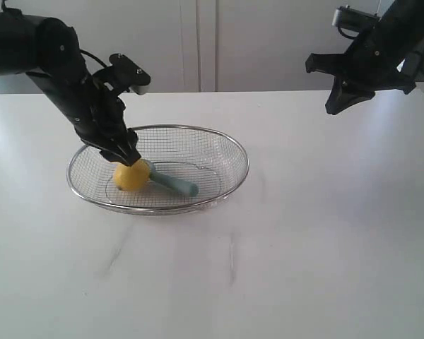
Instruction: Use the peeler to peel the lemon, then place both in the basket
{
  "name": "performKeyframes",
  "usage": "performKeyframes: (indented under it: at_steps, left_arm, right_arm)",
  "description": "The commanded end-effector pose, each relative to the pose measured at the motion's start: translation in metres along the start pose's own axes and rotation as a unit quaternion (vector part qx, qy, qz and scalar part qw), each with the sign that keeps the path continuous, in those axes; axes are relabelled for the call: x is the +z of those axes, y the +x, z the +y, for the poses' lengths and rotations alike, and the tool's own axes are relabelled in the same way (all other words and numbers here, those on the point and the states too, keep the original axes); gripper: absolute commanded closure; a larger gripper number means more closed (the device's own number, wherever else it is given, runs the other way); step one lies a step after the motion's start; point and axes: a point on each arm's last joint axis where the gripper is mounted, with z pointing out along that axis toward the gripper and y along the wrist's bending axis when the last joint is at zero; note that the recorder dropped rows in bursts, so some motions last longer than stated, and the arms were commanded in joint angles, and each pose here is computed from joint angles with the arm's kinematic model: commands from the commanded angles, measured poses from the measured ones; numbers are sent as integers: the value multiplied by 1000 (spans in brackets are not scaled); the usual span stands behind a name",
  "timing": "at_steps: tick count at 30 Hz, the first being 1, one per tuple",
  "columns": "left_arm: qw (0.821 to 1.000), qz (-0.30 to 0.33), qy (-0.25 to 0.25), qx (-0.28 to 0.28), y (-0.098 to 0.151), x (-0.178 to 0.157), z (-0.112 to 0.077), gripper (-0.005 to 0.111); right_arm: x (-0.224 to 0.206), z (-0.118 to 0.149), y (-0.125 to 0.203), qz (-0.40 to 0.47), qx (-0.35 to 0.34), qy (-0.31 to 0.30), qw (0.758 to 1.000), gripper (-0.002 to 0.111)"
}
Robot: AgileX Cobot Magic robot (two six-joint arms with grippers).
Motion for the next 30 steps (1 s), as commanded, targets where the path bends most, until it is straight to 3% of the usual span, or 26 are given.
performKeyframes:
  at_steps: [1, 11, 22, 30]
  left_arm:
    - [1000, 21, 15, -3, 3, -9, -4, 63]
    - [998, 48, 29, -24, 8, -9, -6, 107]
    - [996, 40, 15, -72, 8, -19, -3, 107]
    - [981, 58, -1, -185, 25, -34, 21, 107]
  right_arm:
    - [-7, 0, -2, -11, 0, 0, 1000, 108]
    - [-7, 0, -2, -11, 0, 0, 1000, 108]
    - [-7, 0, -2, -11, 0, 0, 1000, 108]
    - [-7, 0, -2, -11, 0, 0, 1000, 108]
